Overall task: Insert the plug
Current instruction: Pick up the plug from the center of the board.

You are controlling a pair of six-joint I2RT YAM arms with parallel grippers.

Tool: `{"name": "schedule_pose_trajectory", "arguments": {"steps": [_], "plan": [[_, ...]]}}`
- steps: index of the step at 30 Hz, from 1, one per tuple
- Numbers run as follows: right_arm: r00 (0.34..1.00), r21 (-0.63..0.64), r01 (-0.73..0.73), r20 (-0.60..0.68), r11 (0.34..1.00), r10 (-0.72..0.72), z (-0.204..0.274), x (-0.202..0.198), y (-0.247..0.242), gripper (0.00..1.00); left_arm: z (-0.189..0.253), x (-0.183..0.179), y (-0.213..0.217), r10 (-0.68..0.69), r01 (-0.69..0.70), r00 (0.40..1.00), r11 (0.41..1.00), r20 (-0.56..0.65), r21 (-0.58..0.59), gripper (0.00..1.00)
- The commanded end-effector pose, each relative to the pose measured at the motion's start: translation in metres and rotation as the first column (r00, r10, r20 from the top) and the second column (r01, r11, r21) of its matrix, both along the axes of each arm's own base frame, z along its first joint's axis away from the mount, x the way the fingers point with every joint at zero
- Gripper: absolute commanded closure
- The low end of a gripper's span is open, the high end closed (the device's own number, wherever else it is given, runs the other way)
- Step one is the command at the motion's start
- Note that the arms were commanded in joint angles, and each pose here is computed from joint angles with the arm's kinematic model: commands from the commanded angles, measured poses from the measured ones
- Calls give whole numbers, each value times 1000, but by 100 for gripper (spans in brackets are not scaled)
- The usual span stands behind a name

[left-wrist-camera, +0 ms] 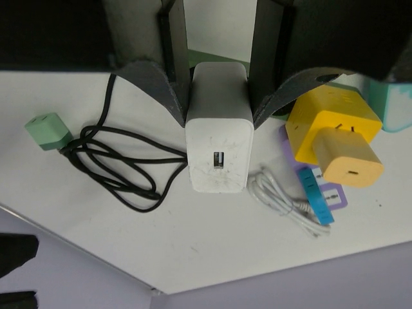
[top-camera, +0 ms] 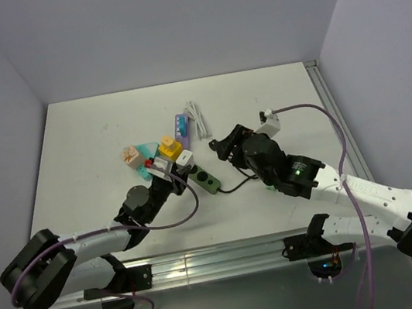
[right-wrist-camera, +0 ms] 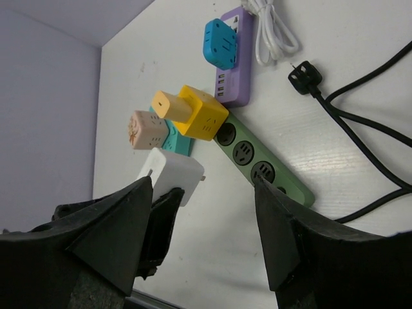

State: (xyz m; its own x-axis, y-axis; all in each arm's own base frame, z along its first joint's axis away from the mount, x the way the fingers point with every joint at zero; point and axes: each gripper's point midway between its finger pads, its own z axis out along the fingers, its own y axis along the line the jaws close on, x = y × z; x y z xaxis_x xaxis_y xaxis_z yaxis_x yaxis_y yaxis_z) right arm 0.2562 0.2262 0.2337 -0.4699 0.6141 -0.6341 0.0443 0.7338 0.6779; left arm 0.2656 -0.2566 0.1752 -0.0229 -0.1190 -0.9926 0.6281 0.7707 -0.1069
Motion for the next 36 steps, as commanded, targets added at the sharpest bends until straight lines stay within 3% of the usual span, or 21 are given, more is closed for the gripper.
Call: {"name": "schedule_pose_trajectory", "arguments": {"steps": [1,14,22,36], "plan": [[999,-41,5,48,999,-3,-2,9,-1,29,36,13,-6,15,-4,996,991,84,-130,100],[994,-72,-17,105,997,25,-9,10,-2,31,15,41,-16,-82,96,986,991,142,-96,100],[989,-64,-57,135,996,65,-8,8,2,31,5,50,-18,-68,91,980,989,189,-117,99],[988,-72,-79,126,994,88,-11,9,8,32,-15,54,-22,-105,125,981,986,165,-113,100]]}}
